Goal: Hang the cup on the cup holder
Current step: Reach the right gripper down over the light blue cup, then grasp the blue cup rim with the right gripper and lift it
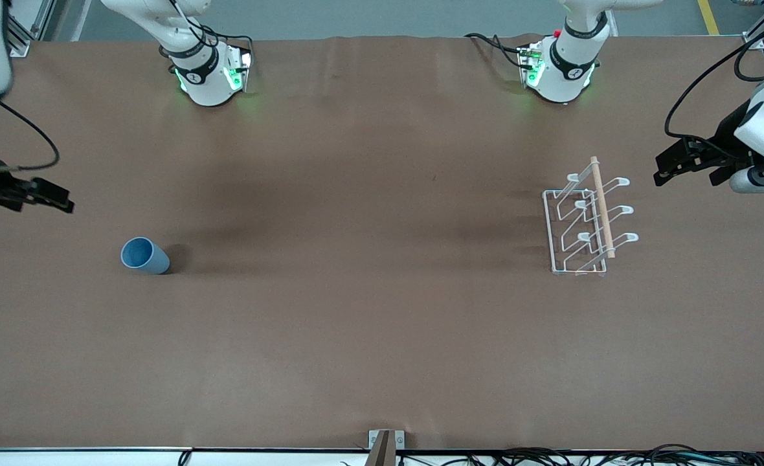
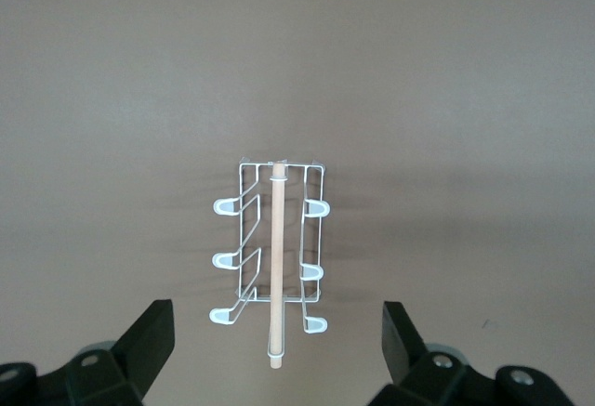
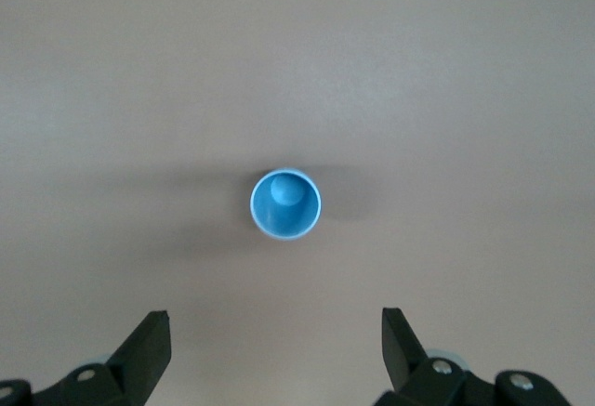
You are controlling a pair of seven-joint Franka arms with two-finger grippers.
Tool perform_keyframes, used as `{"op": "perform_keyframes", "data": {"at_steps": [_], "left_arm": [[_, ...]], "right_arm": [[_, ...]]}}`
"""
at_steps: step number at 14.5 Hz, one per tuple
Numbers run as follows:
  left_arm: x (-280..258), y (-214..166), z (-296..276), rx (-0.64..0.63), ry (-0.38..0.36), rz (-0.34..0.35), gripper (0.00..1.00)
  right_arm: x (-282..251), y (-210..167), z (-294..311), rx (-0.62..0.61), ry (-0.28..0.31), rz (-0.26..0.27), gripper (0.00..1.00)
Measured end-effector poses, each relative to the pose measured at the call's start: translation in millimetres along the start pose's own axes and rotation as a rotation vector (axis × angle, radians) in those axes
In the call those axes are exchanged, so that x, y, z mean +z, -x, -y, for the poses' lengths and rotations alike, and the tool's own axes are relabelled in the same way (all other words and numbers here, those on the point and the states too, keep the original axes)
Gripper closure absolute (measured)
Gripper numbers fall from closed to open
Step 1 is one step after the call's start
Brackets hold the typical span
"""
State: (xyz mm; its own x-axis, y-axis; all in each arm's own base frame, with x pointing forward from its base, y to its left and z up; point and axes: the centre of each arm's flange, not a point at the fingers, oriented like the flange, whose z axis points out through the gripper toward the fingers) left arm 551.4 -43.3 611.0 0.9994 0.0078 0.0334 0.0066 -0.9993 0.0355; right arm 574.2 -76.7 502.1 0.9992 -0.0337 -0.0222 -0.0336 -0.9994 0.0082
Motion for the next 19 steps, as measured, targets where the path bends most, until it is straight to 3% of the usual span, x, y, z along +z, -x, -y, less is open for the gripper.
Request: {"op": "perform_keyframes", "data": {"at_steps": [10,16,19], "left_arm": [[3.8,-1.6,-0.8,0.001,0.000,0.006,0.01],[6.7,-3.0,-0.8,0.001,0.000,0.010,0.01],[6.8,-3.0,-0.9,0.001,0.000,0.011,0.01]], "right_arm": [[187.3,-4.1,-35.9,-0.108,0.018,-0.053,0.00],[238.3,-6.1,-34.3,-0.127,0.023,-0.068,0.00],[256.6,-5.6,-33.9,-0.128,0.020,-0.051,0.03]]}}
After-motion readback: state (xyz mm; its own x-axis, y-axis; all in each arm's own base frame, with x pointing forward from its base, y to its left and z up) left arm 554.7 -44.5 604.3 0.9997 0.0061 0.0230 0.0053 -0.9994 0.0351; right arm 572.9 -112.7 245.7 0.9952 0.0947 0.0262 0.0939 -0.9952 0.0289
